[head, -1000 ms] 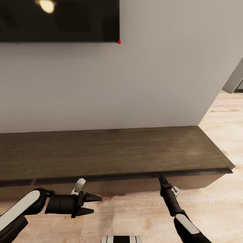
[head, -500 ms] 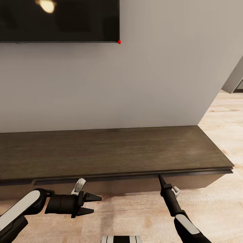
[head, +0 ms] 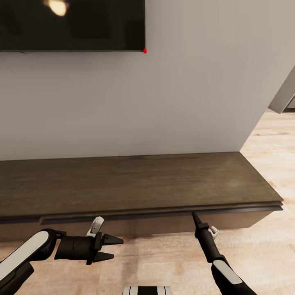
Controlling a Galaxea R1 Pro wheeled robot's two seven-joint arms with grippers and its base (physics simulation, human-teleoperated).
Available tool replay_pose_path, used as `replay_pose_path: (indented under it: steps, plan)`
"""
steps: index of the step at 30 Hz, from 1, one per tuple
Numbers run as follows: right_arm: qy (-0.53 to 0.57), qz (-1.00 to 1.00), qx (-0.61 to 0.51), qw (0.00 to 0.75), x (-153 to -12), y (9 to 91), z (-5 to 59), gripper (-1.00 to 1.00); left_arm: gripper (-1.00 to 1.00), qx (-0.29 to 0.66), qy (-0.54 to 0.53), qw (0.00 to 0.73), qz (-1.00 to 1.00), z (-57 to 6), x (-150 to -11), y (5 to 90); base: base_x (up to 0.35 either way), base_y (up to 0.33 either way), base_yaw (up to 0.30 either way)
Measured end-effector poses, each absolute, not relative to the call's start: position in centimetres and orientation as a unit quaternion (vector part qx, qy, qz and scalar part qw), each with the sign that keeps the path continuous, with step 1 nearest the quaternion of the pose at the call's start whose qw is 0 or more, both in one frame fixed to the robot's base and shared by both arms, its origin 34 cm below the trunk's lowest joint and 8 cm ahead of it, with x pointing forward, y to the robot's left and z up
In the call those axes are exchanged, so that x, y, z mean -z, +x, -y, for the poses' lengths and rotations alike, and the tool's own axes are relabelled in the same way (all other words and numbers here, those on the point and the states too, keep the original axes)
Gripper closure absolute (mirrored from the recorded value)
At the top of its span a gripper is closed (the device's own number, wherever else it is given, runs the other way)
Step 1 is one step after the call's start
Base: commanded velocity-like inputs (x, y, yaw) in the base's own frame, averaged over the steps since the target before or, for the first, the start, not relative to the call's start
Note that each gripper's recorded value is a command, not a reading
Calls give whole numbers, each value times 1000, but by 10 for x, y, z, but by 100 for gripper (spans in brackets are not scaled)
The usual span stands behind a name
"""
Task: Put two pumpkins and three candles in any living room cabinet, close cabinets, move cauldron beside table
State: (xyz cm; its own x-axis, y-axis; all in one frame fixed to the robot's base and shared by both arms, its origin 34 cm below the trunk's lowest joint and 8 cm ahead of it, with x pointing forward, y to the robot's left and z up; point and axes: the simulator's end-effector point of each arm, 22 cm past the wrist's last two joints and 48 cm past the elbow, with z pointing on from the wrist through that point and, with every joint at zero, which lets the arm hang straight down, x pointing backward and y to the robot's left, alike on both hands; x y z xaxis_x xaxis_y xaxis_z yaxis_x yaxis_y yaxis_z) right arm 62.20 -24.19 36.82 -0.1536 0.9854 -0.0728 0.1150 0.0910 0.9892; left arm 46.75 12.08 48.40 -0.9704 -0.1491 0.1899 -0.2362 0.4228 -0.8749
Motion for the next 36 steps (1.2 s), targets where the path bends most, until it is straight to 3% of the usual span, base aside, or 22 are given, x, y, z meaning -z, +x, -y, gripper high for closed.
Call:
replay_pose_path:
  steps: [9,36]
  plan:
    - [474,-586,-481,448,-368,624,243,100,-100,-525,114,42,842,-121,-484,467,-108,0,0]
    - [482,-576,-478,455,-368,623,252,100,-100,-525,113,44,843,-120,-483,466,-291,0,0]
